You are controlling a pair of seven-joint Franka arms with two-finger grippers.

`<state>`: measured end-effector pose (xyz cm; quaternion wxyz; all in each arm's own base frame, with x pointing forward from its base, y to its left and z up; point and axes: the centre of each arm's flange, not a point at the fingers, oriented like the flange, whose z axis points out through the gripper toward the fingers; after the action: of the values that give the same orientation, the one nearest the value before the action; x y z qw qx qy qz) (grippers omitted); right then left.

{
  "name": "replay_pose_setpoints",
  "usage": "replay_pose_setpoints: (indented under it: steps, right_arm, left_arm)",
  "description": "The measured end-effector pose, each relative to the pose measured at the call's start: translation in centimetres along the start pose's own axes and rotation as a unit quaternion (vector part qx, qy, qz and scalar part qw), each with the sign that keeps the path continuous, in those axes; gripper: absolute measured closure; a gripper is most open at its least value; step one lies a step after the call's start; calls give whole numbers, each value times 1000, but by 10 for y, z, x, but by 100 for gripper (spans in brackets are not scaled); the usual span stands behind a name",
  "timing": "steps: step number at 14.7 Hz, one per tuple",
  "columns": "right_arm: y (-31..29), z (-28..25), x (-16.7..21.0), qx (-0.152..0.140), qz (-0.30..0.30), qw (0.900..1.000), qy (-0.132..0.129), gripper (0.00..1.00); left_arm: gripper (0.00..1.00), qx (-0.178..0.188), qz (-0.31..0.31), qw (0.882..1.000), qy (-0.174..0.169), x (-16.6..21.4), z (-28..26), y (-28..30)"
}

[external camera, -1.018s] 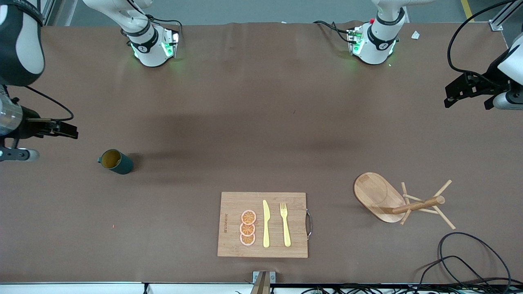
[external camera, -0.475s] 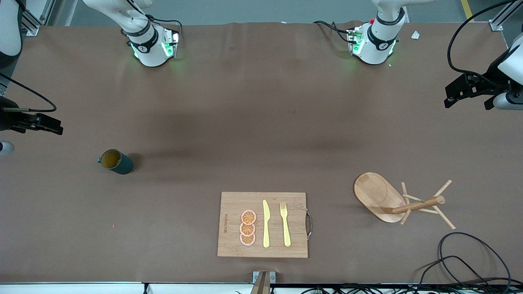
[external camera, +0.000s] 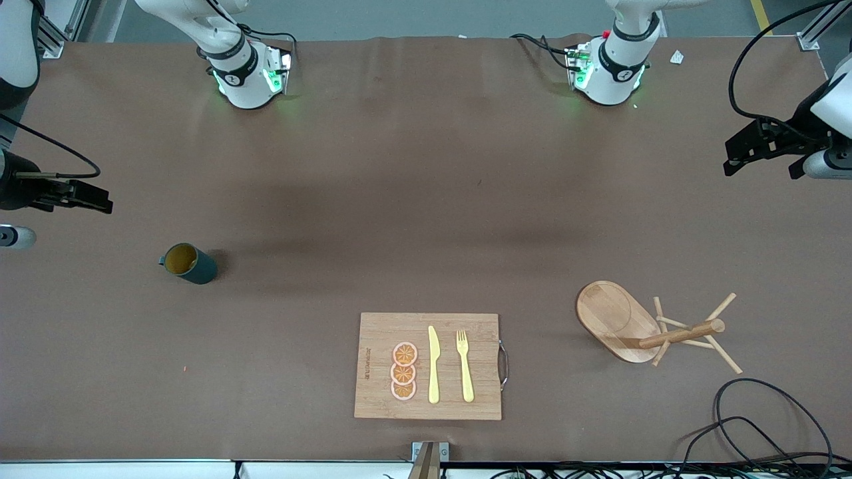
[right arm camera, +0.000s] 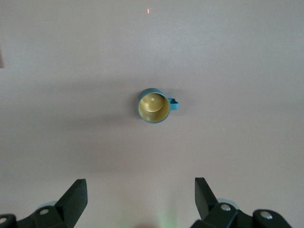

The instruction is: Transfer cup from left to right arm and place

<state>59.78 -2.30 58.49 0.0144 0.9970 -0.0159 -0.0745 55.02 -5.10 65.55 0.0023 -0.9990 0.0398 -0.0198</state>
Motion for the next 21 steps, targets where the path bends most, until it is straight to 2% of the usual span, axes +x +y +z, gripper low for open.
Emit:
replay_pose_setpoints:
  steps: [11,16,21]
  right_arm:
    - [-3,0,-14,11,-2,1000,-22,0]
    - [-2,-20,-65,14,-4,1000,-6,0]
    - [-1,-43,-89,16,-4,1000,18,0]
  left_arm:
    - [0,0,1,1000,1,0,0,1]
    - [0,0,1,1000,1,0,0,1]
    - [0,0,1,1000,1,0,0,1]
